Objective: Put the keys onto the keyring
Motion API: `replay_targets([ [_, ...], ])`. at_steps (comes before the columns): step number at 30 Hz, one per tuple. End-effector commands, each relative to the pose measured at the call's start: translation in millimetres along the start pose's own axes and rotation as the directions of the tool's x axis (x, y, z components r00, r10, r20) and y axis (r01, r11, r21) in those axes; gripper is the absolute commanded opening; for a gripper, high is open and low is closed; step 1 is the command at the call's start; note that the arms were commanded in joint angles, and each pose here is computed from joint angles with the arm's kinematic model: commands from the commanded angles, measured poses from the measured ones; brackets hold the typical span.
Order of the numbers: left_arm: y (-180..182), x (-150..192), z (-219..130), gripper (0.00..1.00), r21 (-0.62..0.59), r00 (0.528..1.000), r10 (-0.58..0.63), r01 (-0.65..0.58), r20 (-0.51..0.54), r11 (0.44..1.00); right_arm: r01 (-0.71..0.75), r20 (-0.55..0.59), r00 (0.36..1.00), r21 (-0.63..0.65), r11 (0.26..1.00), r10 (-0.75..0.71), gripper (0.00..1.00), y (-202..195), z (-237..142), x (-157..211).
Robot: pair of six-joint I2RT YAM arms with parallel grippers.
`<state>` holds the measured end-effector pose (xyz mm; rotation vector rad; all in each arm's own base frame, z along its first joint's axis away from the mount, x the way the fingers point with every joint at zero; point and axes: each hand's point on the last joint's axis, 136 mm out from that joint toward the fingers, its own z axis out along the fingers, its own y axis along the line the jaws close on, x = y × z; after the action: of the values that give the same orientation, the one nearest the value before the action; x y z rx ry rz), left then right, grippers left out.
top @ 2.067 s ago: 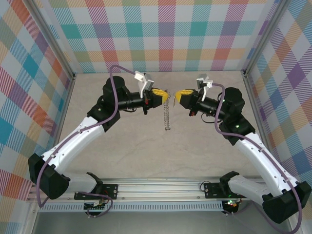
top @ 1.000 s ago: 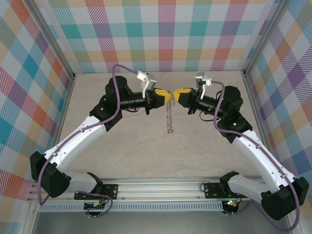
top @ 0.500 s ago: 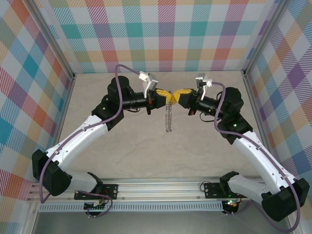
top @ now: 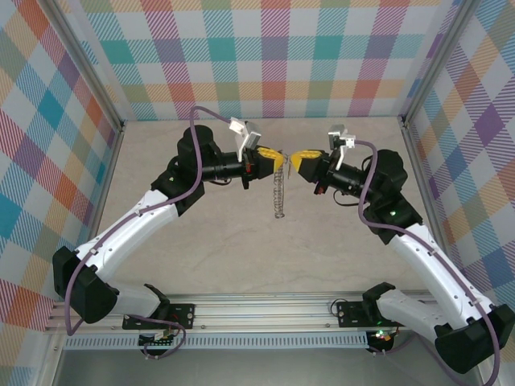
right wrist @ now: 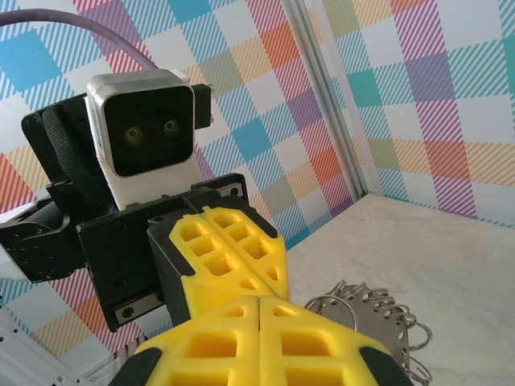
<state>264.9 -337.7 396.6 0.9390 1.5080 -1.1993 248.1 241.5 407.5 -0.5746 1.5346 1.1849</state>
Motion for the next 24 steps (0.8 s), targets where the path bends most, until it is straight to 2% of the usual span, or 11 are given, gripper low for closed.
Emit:
replay_targets([
  [1,-15.9,-31.8,-2.6,0.00,0.027,0.994,0.069,-0.071,0.081,0.997,0.002,-0.005,1.000,-0.035,0.999,-0.002,0.00,3.3,4.6,1.5],
  [15,-15.2,-29.3,0.1,0.00,0.040,0.995,0.062,-0.065,0.076,0.997,0.003,0.007,1.000,-0.052,0.999,-0.003,0.00,2.6,11.6,-4.9],
  [24,-21.5,-36.1,-3.9,0.00,0.053,0.993,0.064,-0.070,0.100,0.996,-0.012,-0.019,1.000,0.058,0.998,0.013,0.00,-26.5,11.7,10.5],
])
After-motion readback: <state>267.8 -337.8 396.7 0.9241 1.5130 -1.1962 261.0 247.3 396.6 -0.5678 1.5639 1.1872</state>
